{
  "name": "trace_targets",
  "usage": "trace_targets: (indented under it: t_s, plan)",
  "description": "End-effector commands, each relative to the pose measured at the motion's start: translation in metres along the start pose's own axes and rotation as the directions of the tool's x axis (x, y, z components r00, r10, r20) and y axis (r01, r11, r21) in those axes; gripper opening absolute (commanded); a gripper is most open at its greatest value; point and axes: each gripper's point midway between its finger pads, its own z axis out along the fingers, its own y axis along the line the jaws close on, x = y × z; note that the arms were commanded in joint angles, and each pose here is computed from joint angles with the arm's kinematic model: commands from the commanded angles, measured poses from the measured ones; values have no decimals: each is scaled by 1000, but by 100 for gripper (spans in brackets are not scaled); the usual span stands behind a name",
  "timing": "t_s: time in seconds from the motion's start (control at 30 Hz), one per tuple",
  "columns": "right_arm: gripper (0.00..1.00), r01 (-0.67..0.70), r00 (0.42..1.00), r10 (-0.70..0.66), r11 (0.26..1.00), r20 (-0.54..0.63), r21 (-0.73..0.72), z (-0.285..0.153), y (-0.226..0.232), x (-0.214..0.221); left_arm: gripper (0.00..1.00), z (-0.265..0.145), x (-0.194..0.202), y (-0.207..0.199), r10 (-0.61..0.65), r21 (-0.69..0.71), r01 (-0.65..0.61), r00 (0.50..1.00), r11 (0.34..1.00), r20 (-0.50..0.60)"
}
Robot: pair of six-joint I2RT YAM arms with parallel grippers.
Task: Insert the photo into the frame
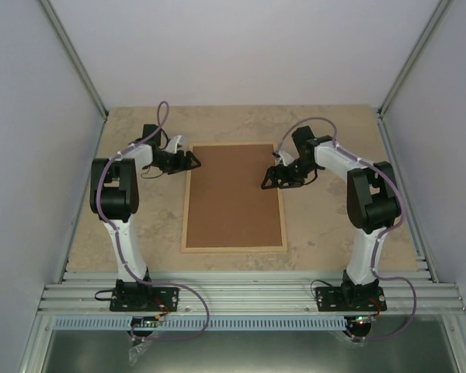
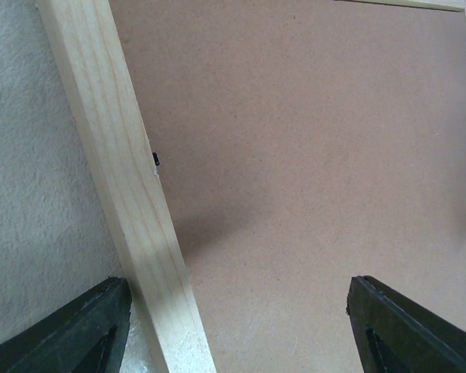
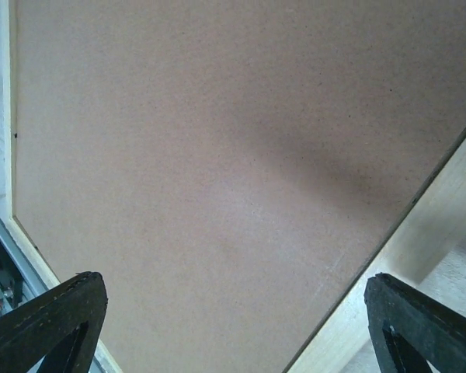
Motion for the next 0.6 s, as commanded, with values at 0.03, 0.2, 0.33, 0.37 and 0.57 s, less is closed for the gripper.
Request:
trace_targets:
  t_s: [0.03,0.2,0.33,0.37,0.57]
  plan:
    - [92,74,997,-76,996,25,46,-19,5,-5,79,10,23,23,-58,-82,52,996,995,-66]
    - [87,179,980,-177,984,95,-7,-30,19,-25,80,5,21,20,-46,-76,42,997,996,-55]
    - [72,293,949,-278,952,150,-88,-27,46,-36,81,-13,13,24,-41,-99,39,999,994,-15]
    - [69,312,944,-297,945,148,-97,-22,50,-34,81,-18,11,25,-40,-106,39,999,994,-5]
    - [52,280,959,-271,949,84,-146,15,41,-10,81,-45,18,17,38,-157,-37,999,987,1]
